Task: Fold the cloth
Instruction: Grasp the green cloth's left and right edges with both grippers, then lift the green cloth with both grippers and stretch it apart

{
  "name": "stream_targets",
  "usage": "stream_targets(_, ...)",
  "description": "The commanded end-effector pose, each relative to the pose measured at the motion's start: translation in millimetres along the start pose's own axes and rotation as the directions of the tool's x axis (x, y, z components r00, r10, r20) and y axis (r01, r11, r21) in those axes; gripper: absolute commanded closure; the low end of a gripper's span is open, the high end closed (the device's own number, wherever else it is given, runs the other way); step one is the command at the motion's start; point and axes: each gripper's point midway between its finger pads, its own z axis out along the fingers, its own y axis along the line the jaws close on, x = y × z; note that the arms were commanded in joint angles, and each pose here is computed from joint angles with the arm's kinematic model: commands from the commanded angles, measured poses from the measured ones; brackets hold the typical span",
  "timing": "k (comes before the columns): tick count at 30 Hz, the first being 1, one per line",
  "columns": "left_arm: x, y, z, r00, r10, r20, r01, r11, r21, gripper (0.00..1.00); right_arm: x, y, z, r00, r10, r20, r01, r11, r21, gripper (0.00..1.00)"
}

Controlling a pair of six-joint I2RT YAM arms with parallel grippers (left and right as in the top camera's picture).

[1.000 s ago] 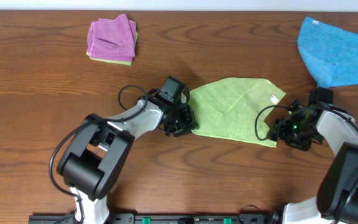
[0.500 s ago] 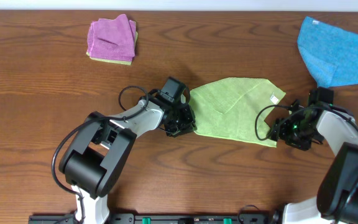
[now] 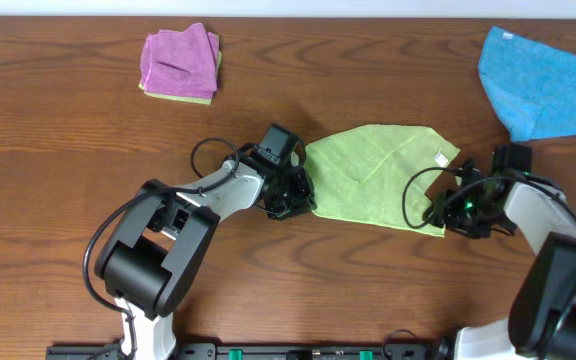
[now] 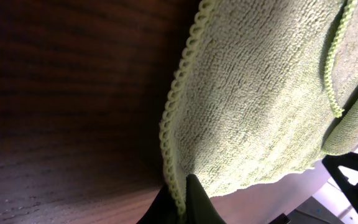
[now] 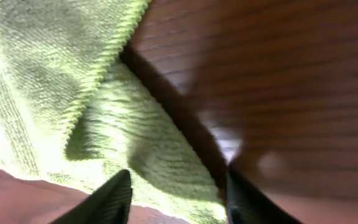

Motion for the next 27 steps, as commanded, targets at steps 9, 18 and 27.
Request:
stream_targets(9, -6, 5, 3, 1.000, -0.016, 0.019, 0.016, 1.000, -0.024, 0.94, 43, -21, 26, 0.987, 0.094, -0.131, -0.076, 0.988, 0.131, 0.98)
stream_targets(18, -2, -9, -17, 1.000, -0.019, -0.021, 0.019, 0.999, 0.031, 0.94, 42, -4, 4, 0.972, 0.150, -0.184, -0.135, 0.987, 0.090, 0.98)
stream_targets(27, -19, -64, -114, 0.988, 0.044, 0.146, -0.065, 0.987, 0.146, 0.94, -6, 37, -81, 0.997, 0.076, -0.013, -0.076, 0.997, 0.014, 0.98)
